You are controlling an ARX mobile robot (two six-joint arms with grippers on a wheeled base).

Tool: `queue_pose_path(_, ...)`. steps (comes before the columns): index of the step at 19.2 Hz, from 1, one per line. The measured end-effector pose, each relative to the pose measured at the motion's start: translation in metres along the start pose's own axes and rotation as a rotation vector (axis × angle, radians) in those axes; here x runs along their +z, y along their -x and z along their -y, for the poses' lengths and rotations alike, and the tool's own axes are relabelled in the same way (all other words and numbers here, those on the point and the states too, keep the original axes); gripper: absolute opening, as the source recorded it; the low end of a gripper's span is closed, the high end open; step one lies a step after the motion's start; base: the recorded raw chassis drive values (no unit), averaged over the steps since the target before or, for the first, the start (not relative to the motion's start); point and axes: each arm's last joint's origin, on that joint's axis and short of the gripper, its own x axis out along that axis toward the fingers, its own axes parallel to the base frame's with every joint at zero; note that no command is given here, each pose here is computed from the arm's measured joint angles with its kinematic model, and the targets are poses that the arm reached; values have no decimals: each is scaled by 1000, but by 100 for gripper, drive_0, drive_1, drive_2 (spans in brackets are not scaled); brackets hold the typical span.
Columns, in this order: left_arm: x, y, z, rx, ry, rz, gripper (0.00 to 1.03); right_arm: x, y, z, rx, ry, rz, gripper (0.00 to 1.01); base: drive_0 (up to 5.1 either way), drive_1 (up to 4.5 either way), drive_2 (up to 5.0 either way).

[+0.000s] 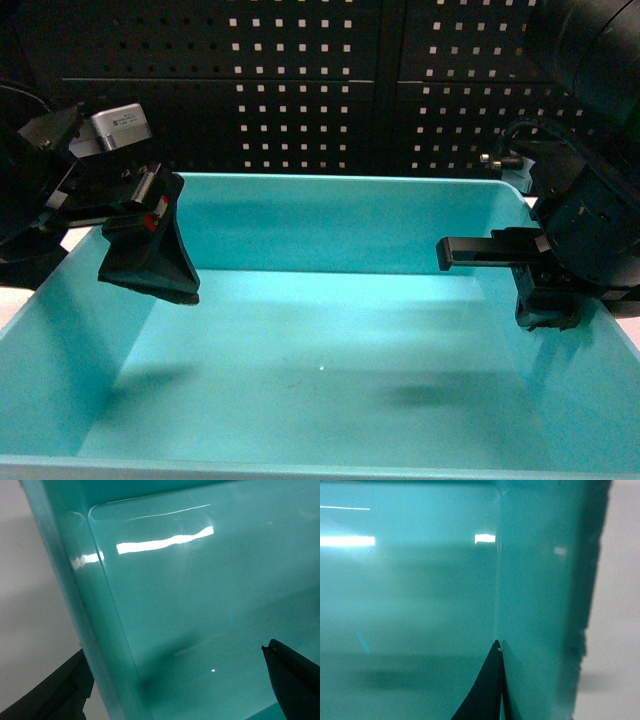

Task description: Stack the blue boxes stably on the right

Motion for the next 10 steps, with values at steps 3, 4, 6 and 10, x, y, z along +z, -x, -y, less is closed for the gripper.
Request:
queue_pose_path(3,-2,-7,-2,11,9,-32,98,0,0,0,0,0,0,2,0,0,0)
queue_pose_path(4,-4,-8,-3,12,14,-46,98,0,0,0,0,0,0,2,0,0,0)
queue_pose_path(6,-5,-13,-4,11,18,-62,98,0,0,0,0,0,0,2,0,0,0)
queue_pose_path(10,-6,-16,-10,17,27,-81,49,0,0,0,0,0,0,2,0,0,0)
